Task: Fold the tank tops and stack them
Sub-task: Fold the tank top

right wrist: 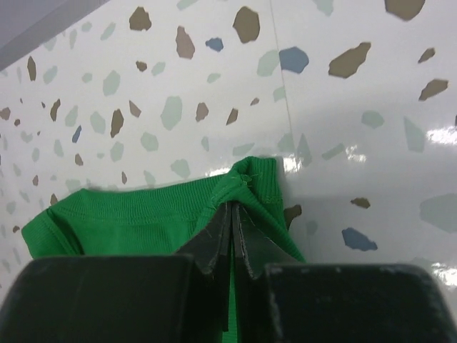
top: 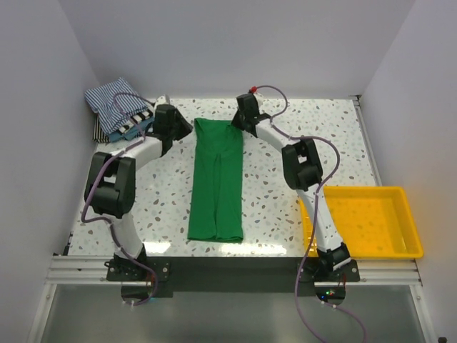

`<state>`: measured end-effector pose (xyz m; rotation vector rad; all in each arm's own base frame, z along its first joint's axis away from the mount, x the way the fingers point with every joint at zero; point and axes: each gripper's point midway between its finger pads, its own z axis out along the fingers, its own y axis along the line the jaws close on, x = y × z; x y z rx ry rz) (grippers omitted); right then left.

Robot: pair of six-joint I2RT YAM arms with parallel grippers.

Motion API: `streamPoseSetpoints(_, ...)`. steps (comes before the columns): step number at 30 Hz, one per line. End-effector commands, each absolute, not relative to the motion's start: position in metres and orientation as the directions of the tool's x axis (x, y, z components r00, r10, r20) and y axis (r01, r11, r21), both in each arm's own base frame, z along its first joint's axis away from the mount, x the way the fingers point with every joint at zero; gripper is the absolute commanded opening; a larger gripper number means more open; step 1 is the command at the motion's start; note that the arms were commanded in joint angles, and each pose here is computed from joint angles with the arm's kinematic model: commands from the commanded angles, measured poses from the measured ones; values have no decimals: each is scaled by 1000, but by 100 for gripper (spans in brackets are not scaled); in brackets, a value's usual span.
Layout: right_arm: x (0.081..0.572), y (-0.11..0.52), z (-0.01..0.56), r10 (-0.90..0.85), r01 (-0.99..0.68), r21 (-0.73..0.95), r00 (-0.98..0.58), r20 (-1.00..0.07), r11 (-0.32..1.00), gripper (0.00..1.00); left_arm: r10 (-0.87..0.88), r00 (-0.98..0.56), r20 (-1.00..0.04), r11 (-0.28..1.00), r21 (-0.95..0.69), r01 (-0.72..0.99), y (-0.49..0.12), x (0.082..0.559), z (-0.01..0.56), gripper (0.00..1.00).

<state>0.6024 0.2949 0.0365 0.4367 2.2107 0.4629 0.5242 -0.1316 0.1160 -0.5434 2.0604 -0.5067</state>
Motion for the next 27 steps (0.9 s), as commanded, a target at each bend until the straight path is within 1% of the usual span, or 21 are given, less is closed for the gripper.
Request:
streamPoseSetpoints(1, 622, 283, 43, 462, 144, 476, -587, -665, 867, 4, -591, -467, -658, 790, -590, -167, -133, 496, 132, 32)
streamPoseSetpoints(2, 628, 280, 49, 471, 142, 485, -574, -670, 863, 5, -595, -463, -657, 785, -601, -155, -133, 491, 137, 32)
streamPoseSetpoints(3, 630, 279, 41, 470, 144, 484, -582, -664, 863, 5, -594, -472, -652, 784, -602, -155, -133, 484, 134, 32)
streamPoseSetpoints(4, 633, 279, 39, 472, 137, 493, -587, -658, 859, 5, -585, -508, -632, 784, -600, -156, -137, 472, 121, 33)
streamPoseSetpoints(6, 641, 277, 40, 484, 127, 514, -578, -657, 849, 7, -572, -535, -622, 787, -600, -143, -141, 458, 118, 35)
streamPoseSetpoints(7, 643, 277, 40, 487, 115, 526, -580, -654, 843, 8, -559, -562, -610, 794, -589, -151, -143, 446, 107, 36)
streamPoseSetpoints(8, 650, 276, 49, 489, 90, 541, -568, -662, 836, 11, -558, -563, -610, 794, -591, -146, -143, 440, 111, 39)
streamPoseSetpoints(10, 656, 274, 52, 490, 73, 550, -561, -667, 832, 13, -543, -599, -588, 796, -588, -144, -148, 421, 100, 40)
streamPoseSetpoints(15, 675, 270, 97, 517, -28, 620, -523, -677, 784, 20, -496, -658, -566, 806, -581, -108, -171, 376, 98, 41)
streamPoseSetpoints(17, 676, 269, 129, 514, -78, 626, -497, -699, 776, 29, -475, -673, -567, 819, -564, -103, -177, 360, 96, 43)
streamPoseSetpoints(18, 674, 272, 141, 506, -101, 625, -494, -707, 774, 32, -454, -685, -569, 833, -544, -100, -183, 350, 93, 44)
streamPoseSetpoints(19, 671, 270, 152, 501, -109, 621, -492, -712, 776, 40, -442, -705, -555, 840, -532, -108, -182, 337, 90, 46)
streamPoseSetpoints(20, 665, 269, 179, 506, -127, 628, -481, -716, 768, 42, -440, -707, -554, 853, -504, -136, -176, 329, 86, 48)
streamPoseSetpoints(21, 660, 267, 191, 505, -135, 629, -480, -717, 765, 45, -439, -710, -551, 861, -485, -155, -172, 320, 80, 50)
streamPoseSetpoints(22, 654, 264, 206, 507, -138, 628, -472, -721, 766, 50, -449, -696, -560, 858, -486, -163, -167, 315, 87, 52)
streamPoseSetpoints(24, 630, 256, 228, 500, -110, 623, -497, -709, 774, 52, -455, -699, -552, 870, -442, -217, -151, 297, 77, 53)
streamPoseSetpoints(25, 608, 248, 231, 492, -76, 617, -530, -691, 784, 52, -468, -690, -551, 868, -433, -243, -142, 286, 77, 54)
streamPoseSetpoints(27, 577, 243, 233, 481, -58, 616, -568, -668, 786, 52, -473, -693, -544, 868, -423, -261, -136, 275, 75, 54)
